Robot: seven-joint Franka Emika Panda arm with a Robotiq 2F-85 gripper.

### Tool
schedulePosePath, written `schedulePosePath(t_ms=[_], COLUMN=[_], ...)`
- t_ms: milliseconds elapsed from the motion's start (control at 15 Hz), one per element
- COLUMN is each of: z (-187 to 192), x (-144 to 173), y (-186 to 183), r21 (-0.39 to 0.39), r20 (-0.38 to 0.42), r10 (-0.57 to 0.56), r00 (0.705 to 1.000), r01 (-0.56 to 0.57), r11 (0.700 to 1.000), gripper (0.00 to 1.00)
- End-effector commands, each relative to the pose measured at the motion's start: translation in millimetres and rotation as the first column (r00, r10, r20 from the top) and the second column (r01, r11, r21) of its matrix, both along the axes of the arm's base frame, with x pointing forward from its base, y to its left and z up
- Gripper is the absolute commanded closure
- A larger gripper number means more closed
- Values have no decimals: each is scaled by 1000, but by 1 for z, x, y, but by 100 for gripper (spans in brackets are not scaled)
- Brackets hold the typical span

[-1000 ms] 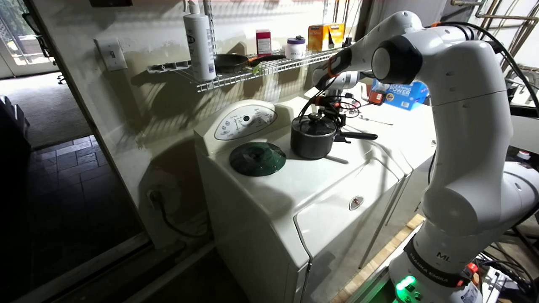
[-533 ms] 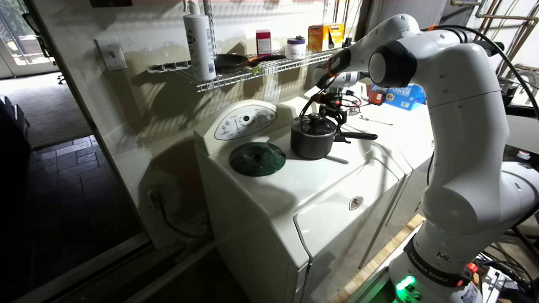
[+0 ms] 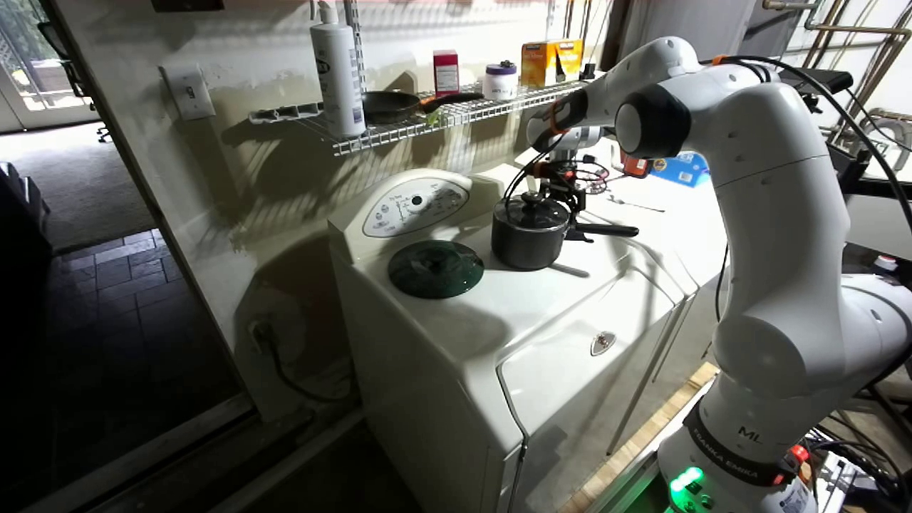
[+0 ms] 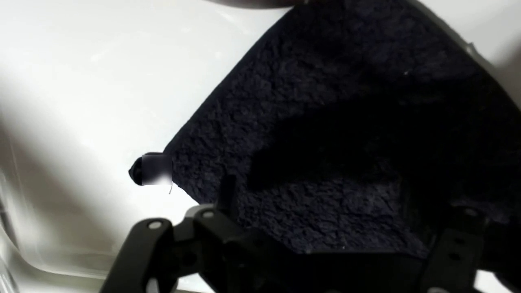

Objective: Use the black pot holder to remove the glass lid from the pot.

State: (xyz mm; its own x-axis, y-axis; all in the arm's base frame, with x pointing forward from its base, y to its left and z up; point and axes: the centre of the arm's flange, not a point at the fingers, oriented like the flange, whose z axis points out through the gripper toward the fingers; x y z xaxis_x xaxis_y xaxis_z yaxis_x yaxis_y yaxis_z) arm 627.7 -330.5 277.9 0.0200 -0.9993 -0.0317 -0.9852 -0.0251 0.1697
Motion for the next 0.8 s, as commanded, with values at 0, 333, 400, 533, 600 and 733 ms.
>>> schedulePosePath(t_ms=[0, 333, 400, 533, 600, 733], z=[-8, -22, -24, -27, -28, -25], x=[18, 22, 23, 25, 25, 25], y=[-8, -5, -5, -5, -5, -5], r21=[3, 15, 17, 17, 18, 21], r20=[-43, -62, -63, -63, -67, -74], r10=[18, 40, 38, 36, 35, 33], r00=[999, 997, 997, 997, 997, 997], r01=[-17, -40, -37, -35, -33, -32], r11=[1000, 999, 999, 999, 999, 999], gripper=[0, 25, 26, 41, 47, 60])
